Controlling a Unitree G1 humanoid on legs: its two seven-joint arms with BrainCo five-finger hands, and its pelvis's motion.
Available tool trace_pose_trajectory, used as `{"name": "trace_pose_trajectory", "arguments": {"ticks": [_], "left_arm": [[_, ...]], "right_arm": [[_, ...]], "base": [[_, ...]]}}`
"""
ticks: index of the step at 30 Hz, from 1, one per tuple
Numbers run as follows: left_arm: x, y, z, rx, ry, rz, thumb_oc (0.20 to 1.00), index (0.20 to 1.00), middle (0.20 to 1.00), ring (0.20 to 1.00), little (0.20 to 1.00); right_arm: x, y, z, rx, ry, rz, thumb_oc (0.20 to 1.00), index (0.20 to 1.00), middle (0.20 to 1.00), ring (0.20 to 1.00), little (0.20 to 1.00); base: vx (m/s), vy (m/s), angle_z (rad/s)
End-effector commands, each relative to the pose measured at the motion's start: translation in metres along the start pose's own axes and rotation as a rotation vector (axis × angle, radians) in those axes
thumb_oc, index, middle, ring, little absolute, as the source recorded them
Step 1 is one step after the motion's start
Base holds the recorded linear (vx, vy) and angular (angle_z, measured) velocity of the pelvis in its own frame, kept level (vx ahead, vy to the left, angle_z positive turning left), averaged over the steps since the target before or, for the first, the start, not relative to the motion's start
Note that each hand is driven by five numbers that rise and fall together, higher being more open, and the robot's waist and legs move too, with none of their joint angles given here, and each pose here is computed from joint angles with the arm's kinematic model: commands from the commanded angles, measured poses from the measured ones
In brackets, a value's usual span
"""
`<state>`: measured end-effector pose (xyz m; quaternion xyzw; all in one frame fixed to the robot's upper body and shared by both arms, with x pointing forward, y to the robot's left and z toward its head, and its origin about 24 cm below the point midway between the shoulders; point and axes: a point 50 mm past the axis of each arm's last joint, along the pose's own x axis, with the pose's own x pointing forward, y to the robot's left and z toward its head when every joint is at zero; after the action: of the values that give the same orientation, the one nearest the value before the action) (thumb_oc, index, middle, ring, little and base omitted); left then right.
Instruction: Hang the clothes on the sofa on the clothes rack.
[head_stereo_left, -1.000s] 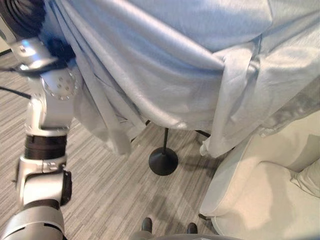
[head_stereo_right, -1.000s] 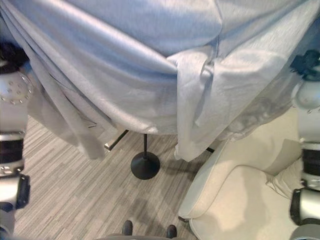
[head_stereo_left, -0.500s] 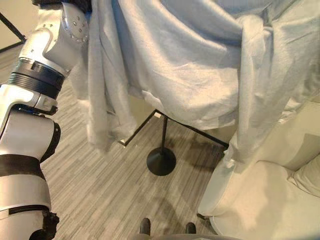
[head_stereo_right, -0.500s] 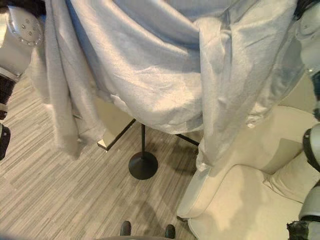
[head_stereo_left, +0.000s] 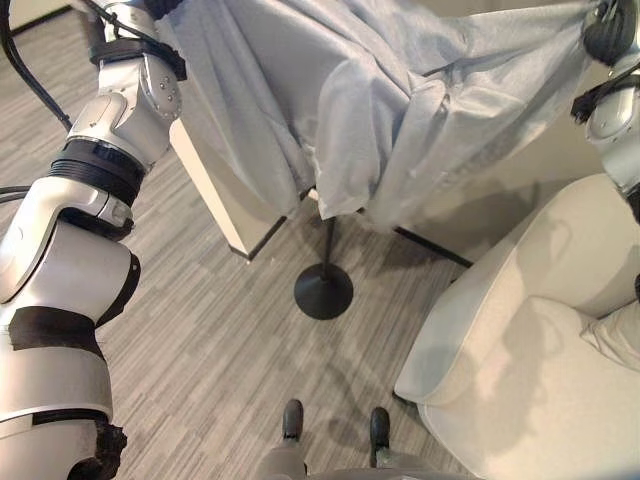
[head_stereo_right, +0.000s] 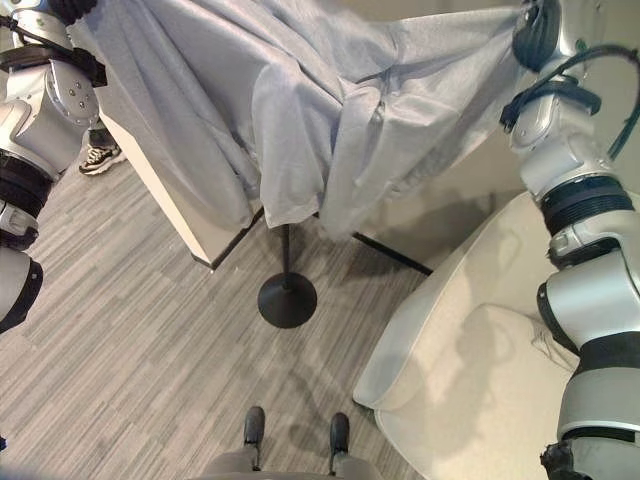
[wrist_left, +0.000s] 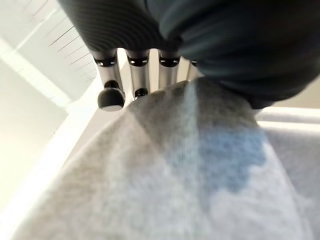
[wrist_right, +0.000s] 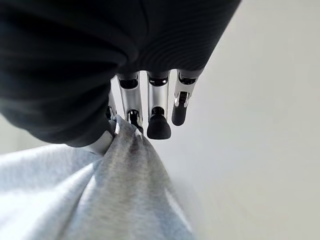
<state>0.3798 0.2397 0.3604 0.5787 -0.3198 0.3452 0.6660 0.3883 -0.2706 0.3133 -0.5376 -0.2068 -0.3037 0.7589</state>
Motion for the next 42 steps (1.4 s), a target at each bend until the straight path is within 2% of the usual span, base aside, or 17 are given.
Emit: {"name": "trace_pose_trajectory", "arguments": {"ticks": [1,6,10,15,16,18,19,20,21,22,29,38,40,42], "left_arm": [[0.021,0.027,-0.011,0.014,0.069,0.087,0.200,0.200,0.200,0.200,0.200],[0.001,0.006,-0.026,0.016,0.115,0.021,0.200,0.200,0.200,0.200,0.200],[-0.036,-0.026,-0.030,-0.076,0.152,-0.052,0.200,0.200,0.200,0.200,0.200],[-0.085,-0.061,-0.020,-0.264,0.189,-0.166,0.200,0.200,0.200,0.200,0.200],[-0.105,-0.074,-0.011,-0.401,0.239,-0.209,0.200,0.200,0.200,0.200,0.200],[-0.115,-0.080,-0.010,-0.440,0.264,-0.235,0.200,0.200,0.200,0.200,0.200],[-0.130,-0.088,-0.005,-0.522,0.300,-0.280,0.200,0.200,0.200,0.200,0.200],[-0.138,-0.092,-0.001,-0.574,0.319,-0.310,0.382,0.382,0.382,0.382,0.382],[-0.145,-0.096,0.002,-0.623,0.336,-0.333,0.950,0.950,0.950,0.950,0.950],[-0.151,-0.098,0.003,-0.652,0.346,-0.358,1.000,1.000,1.000,1.000,1.000],[-0.181,-0.099,0.002,-0.741,0.399,-0.396,1.000,1.000,1.000,1.000,1.000],[-0.213,-0.076,-0.024,-0.818,0.466,-0.344,1.000,1.000,1.000,1.000,1.000],[-0.238,-0.070,-0.040,-0.798,0.538,-0.351,1.000,1.000,1.000,1.000,1.000],[-0.272,-0.066,-0.057,-0.811,0.639,-0.395,1.000,1.000,1.000,1.000,1.000]], "right_arm": [[0.017,-0.035,0.003,0.032,-0.004,-0.120,0.200,0.200,0.200,0.200,0.200],[-0.003,-0.001,0.001,0.110,0.001,-0.051,0.200,0.200,0.200,0.200,0.200],[-0.037,0.034,-0.011,0.208,0.039,0.016,0.200,0.200,0.200,0.200,0.200],[-0.074,0.064,-0.026,0.280,0.091,0.104,0.200,0.200,0.200,0.200,0.200],[-0.089,0.077,-0.027,0.322,0.113,0.152,0.200,0.200,0.200,0.200,0.200],[-0.097,0.082,-0.031,0.333,0.129,0.179,0.200,0.200,0.200,0.200,0.200],[-0.109,0.092,-0.031,0.388,0.146,0.223,0.445,0.445,0.445,0.445,0.445],[-0.118,0.097,-0.032,0.413,0.156,0.256,0.840,0.840,0.840,0.840,0.840],[-0.123,0.099,-0.032,0.425,0.161,0.273,1.000,1.000,1.000,1.000,1.000],[-0.128,0.102,-0.032,0.444,0.161,0.292,1.000,1.000,1.000,1.000,1.000],[-0.156,0.099,-0.053,0.475,0.224,0.288,1.000,1.000,1.000,1.000,1.000],[-0.174,0.053,-0.070,0.372,0.121,0.176,1.000,1.000,1.000,1.000,1.000],[-0.185,0.030,-0.075,0.305,0.090,0.093,1.000,1.000,1.000,1.000,1.000],[-0.204,0.013,-0.089,0.289,0.148,0.020,1.000,1.000,1.000,1.000,1.000]], "base": [[0.00,0.000,0.00],[0.00,0.000,0.00],[0.00,0.000,0.00],[0.01,-0.002,0.00],[0.00,0.000,0.00],[0.00,0.000,0.00],[0.00,0.000,0.00],[0.03,-0.021,0.02],[0.04,-0.011,0.02],[0.04,-0.009,0.07],[0.06,-0.008,0.08],[0.05,-0.003,0.00],[0.05,0.007,-0.04],[0.03,0.025,-0.05]]}}
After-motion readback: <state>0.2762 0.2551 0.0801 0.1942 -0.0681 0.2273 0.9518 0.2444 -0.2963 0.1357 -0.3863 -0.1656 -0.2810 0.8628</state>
